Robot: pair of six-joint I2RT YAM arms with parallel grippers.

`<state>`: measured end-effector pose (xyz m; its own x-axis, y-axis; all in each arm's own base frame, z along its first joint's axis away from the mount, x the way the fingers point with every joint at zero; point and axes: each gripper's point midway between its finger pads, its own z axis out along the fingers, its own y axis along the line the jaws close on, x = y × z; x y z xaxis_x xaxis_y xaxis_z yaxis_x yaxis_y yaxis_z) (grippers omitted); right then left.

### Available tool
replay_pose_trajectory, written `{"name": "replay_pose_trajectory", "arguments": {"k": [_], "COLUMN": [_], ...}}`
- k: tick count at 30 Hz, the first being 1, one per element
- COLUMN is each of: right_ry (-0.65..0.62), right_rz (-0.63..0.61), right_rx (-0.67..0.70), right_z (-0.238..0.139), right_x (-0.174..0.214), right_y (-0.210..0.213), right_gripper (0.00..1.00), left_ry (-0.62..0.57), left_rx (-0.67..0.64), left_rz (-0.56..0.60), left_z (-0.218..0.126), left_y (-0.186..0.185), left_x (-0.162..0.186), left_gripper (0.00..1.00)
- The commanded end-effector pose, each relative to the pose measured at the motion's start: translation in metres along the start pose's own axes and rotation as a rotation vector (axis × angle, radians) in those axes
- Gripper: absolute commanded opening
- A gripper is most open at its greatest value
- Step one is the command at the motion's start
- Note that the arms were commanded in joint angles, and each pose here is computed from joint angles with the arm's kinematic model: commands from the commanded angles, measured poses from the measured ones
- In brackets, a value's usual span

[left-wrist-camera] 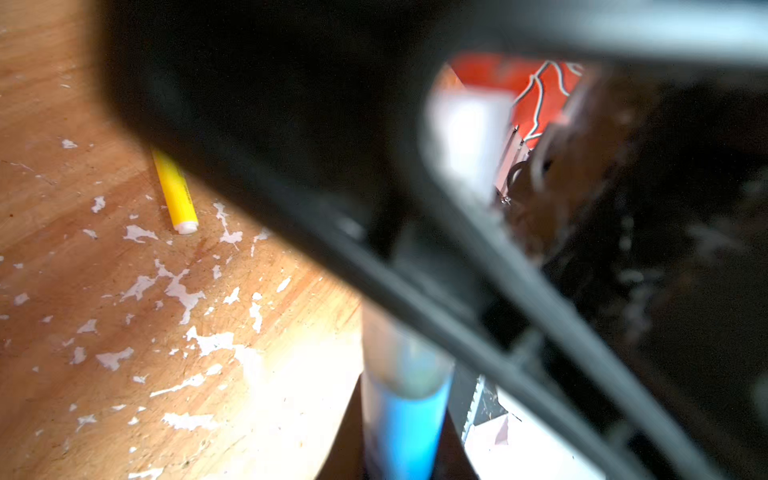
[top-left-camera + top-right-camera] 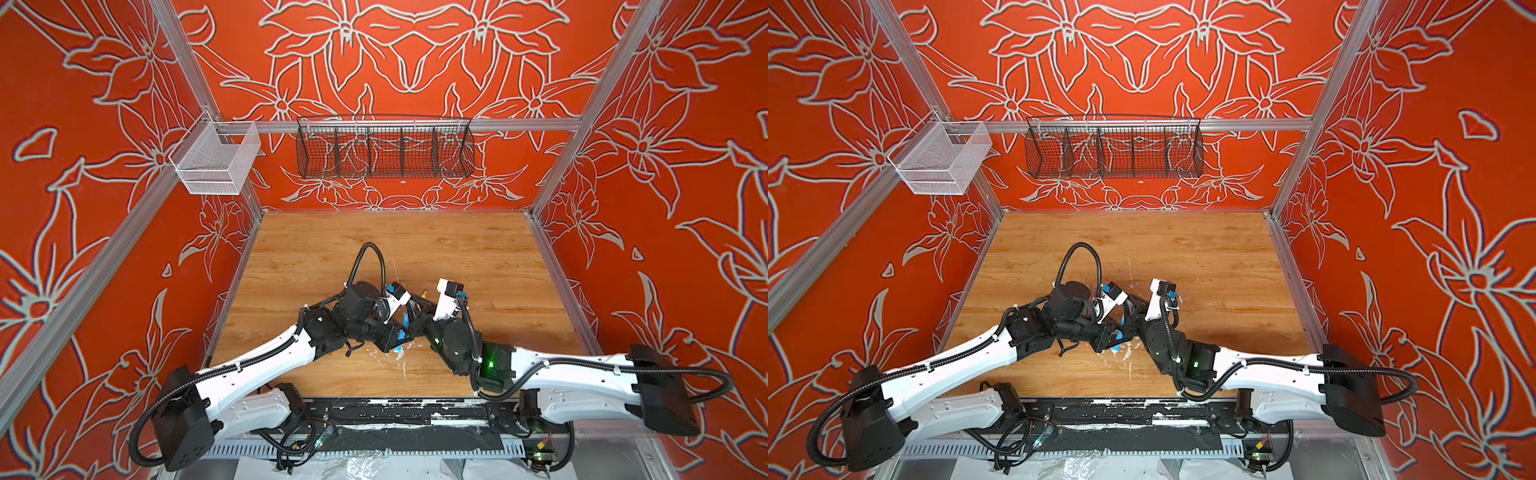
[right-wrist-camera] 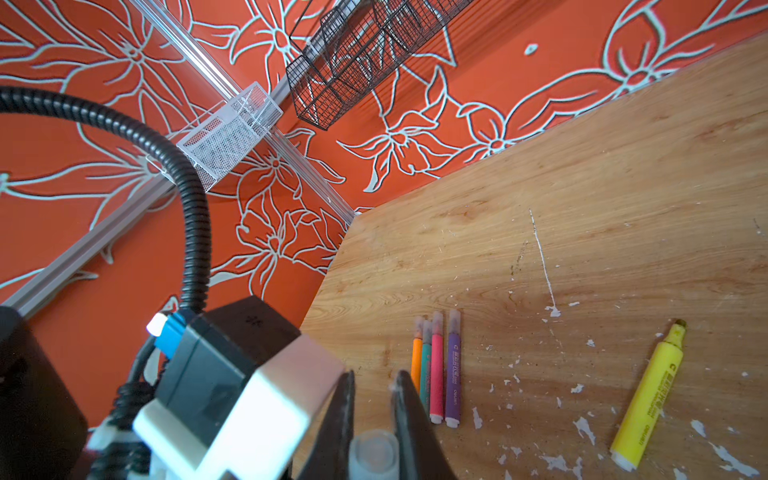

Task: Insert the pens into the pen caps
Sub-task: 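Open the right gripper and withdraw it from the capped blue marker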

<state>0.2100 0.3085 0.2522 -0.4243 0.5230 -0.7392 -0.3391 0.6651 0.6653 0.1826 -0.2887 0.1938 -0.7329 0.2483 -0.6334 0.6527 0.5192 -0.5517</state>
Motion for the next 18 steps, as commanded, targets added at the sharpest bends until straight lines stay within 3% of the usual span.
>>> {"name": "replay_pose_trajectory", "arguments": {"k": [1, 7, 14, 18], "right_ry": [0.463, 0.346, 0.186, 0.125], "right_rz": [-0.193, -0.240, -0.319, -0.342], "right_rx": [-0.099, -0.070, 0.027, 0.141], "right_z": [-0.042, -0.046, -0.055, -0.055], "right_x": [0.123, 0.077, -0.003, -0.044], "right_y": [-0.009, -0.007, -0.018, -0.050], "right_gripper": [0.00, 0.02, 0.41, 0.63], "left_ry": [-0.681, -0.592, -0.399, -0.303], "left_rx": [-0.053, -0.062, -0.148, -0.226], "left_rz": [0.118, 0.106, -0.049, -0.161], "left_z": [-0.085, -0.069, -0.036, -0.023], "left_y": [-0.017, -0.002, 0.046, 0.073], "left_x": [-0.159, -0.124, -0.049, -0.014], "left_gripper": [0.00, 0.00, 0.00, 0.00]}}
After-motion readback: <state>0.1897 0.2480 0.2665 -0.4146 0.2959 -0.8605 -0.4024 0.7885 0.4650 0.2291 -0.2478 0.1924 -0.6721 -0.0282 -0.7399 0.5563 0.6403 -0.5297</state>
